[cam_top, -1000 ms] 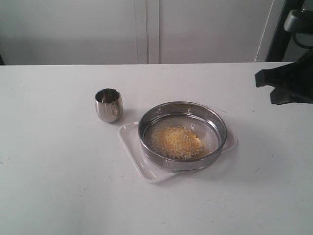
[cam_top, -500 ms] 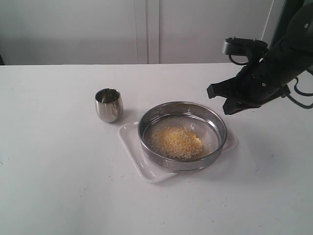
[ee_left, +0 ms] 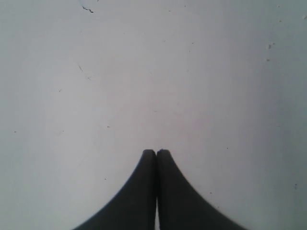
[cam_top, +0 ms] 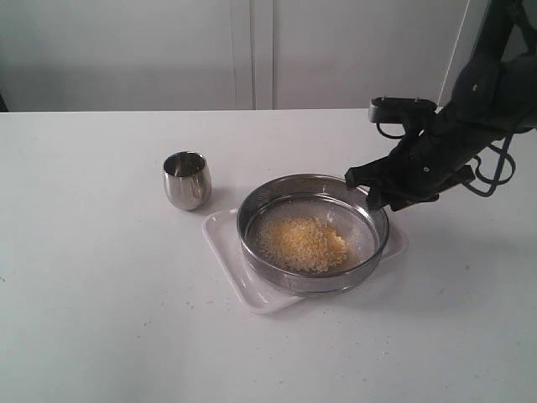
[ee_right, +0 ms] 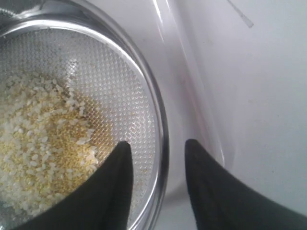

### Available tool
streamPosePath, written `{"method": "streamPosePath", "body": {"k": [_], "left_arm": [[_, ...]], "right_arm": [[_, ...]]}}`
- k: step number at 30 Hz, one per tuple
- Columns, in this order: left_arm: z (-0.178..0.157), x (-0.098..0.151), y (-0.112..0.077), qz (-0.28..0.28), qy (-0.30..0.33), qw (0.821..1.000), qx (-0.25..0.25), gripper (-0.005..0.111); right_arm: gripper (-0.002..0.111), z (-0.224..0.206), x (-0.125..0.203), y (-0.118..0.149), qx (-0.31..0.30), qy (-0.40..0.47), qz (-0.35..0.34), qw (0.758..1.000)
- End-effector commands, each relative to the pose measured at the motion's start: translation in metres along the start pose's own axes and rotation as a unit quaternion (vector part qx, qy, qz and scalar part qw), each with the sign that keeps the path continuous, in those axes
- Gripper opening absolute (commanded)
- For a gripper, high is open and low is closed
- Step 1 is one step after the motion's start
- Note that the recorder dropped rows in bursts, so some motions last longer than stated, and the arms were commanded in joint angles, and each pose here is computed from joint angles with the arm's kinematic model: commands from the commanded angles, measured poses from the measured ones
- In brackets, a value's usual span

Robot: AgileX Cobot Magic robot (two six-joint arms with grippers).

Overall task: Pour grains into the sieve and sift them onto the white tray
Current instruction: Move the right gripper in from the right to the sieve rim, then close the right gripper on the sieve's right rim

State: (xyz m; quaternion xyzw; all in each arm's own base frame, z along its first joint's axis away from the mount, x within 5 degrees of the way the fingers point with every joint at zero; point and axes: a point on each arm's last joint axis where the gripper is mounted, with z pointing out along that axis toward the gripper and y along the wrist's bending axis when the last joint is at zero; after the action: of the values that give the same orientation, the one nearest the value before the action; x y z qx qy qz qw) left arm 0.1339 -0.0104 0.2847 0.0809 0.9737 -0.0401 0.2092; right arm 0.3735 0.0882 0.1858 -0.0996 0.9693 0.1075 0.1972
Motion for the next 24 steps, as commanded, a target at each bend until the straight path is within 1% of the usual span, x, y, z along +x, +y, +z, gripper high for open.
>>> {"method": "streamPosePath", "body": {"k": [1, 21, 24], "left_arm": [[0.0, 0.003, 0.0, 0.002, 0.002, 1.0, 0.0, 0.0], [0.0, 0.003, 0.0, 0.002, 0.002, 1.0, 0.0, 0.0], [0.0, 0.003, 0.0, 0.002, 0.002, 1.0, 0.0, 0.0]], "right_arm": [[0.036, 0.011, -0.001, -0.002, 0.0, 0.002, 0.008, 1.0], [0.036, 0.047, 0.008, -0.005, -0.015, 0.034, 0.05, 0.998], [0.033, 0.047, 0.008, -0.005, -0.015, 0.034, 0.05, 0.998]]}}
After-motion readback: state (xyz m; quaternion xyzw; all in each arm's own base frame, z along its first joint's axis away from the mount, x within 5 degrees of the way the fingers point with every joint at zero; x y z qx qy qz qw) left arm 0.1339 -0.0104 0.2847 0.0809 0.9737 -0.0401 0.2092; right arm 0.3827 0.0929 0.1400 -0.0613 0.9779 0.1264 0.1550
